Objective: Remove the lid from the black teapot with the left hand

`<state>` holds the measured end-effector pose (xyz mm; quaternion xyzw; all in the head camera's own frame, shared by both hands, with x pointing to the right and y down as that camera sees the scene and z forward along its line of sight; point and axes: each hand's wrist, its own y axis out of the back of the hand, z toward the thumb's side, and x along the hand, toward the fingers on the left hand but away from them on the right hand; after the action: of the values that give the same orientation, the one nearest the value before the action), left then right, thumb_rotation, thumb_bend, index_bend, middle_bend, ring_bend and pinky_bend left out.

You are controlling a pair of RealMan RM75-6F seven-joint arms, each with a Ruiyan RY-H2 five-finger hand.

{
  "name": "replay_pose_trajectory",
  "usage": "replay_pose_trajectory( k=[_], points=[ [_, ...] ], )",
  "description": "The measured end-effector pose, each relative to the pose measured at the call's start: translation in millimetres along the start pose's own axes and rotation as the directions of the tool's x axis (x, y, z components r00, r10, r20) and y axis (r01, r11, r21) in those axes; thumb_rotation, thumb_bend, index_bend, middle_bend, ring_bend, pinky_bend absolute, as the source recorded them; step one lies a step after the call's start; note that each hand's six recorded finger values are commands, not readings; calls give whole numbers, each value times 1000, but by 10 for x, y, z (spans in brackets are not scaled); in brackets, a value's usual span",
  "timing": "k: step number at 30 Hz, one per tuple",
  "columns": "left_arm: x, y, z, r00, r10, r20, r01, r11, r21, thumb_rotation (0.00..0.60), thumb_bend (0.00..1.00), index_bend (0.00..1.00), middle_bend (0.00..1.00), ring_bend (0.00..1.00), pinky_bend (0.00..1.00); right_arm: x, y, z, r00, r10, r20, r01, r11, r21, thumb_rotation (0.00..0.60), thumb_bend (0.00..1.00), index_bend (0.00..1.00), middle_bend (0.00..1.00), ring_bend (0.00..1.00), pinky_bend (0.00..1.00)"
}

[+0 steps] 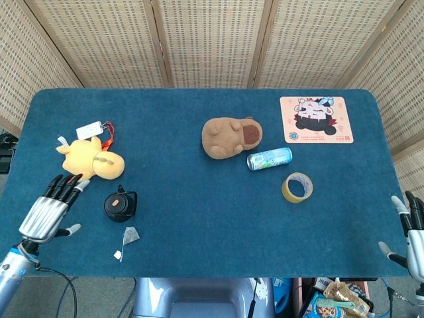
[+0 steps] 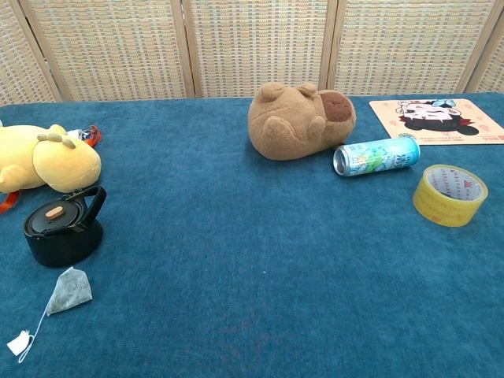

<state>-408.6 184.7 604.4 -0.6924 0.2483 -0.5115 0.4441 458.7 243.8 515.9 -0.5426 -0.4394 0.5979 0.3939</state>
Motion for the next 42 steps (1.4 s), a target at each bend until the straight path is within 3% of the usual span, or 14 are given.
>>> replay_pose_trajectory(
  k=[4,8,15,24,42],
  points=[
    [251,-92,-3,996,-29,88,19,993,116,600,56,0,0,0,0,-15,-17,-8,1000,4,6,-4,1000,1,600,0,0,0,0,0],
    [456,-201,-39,994,-51,95,35,986,161,600,56,0,0,0,0,-23,-37,-9,1000,11,9,-11,1000,2,600,0,0,0,0,0],
    [628,-329,-150,996,-64,57,54,986,158,600,57,0,0,0,0,-30,-52,-11,1000,17,11,-17,1000,0,600,0,0,0,0,0],
    [796,-455,-171,999,-39,32,32,983,183,600,57,0,0,0,0,-44,-98,0,999,33,12,-33,999,1,600,0,0,0,0,0],
    [830,-625,376,989,-37,143,18,991,136,600,57,0,0,0,0,-56,-74,-23,999,34,13,-34,999,-24,600,0,0,0,0,0]
  ],
)
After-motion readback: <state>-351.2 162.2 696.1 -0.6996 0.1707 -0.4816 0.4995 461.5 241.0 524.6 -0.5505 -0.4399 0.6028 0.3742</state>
